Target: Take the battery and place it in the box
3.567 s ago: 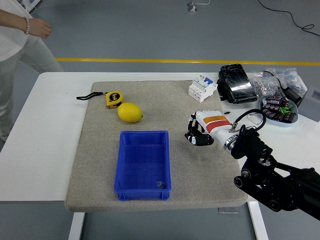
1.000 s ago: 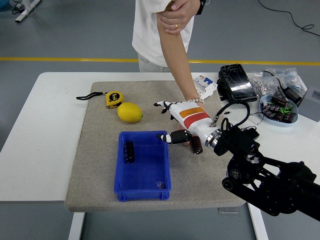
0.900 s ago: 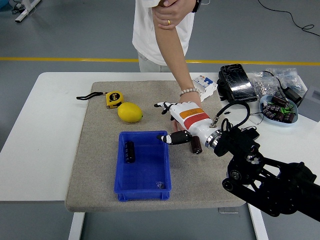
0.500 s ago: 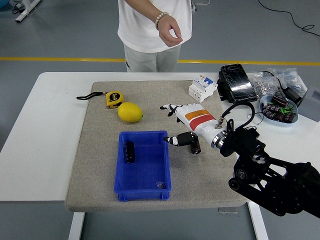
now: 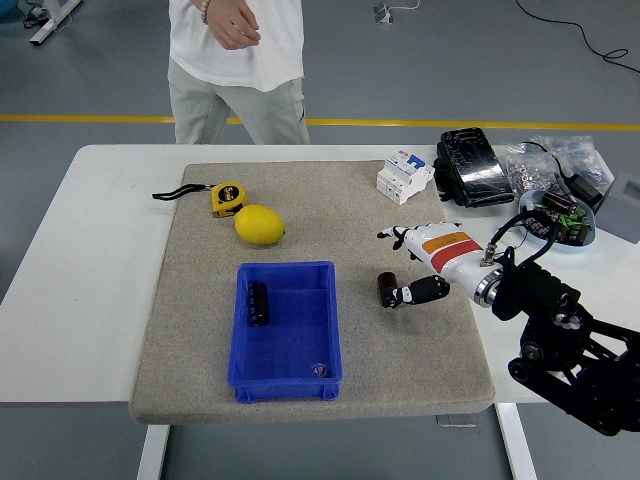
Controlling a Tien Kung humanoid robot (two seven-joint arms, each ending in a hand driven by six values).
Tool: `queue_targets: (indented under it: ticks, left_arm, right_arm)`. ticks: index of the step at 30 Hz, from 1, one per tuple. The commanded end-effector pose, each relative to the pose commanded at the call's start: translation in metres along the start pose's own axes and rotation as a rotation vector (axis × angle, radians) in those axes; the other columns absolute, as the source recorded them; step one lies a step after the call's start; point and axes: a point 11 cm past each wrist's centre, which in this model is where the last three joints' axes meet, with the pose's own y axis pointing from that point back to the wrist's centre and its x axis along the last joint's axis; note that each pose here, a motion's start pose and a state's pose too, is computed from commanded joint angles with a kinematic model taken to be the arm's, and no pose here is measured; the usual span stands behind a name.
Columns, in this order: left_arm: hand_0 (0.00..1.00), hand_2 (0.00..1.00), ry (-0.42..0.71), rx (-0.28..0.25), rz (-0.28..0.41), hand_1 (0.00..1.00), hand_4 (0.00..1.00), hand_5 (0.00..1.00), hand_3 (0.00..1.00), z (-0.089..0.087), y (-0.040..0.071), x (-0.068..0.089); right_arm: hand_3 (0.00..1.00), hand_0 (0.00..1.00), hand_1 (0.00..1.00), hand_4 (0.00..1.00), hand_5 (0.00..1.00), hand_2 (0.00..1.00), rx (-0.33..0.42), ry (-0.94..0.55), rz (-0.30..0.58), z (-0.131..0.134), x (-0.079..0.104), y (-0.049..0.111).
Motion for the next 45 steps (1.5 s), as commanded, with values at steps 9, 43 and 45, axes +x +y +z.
queue_targets:
  ticks: [9, 43, 45]
  left_arm:
    - [0.603, 0.65, 0.0, 0.003, -0.004, 0.563, 0.637, 0.593, 0.585, -0.001, 0.0, -0.002]
    - [0.606, 0.652, -0.009, -0.004, -0.013, 0.571, 0.639, 0.594, 0.583, 0.003, 0.002, -0.007]
    - [0.606, 0.652, -0.01, -0.004, -0.013, 0.571, 0.639, 0.594, 0.583, 0.003, 0.002, -0.007]
  right_arm:
    - [0.841, 0.356, 0.494, 0.904, 0.351, 0.682, 0.004, 0.005, -0.038, 0.001, -0.016, -0.007]
    - [0.673, 0.322, 0.467, 0.877, 0.363, 0.625, -0.022, 0.027, -0.076, 0.012, -0.038, -0.017]
    - [0.673, 0.322, 0.467, 0.877, 0.363, 0.625, -0.025, 0.024, -0.076, 0.014, -0.04, -0.017]
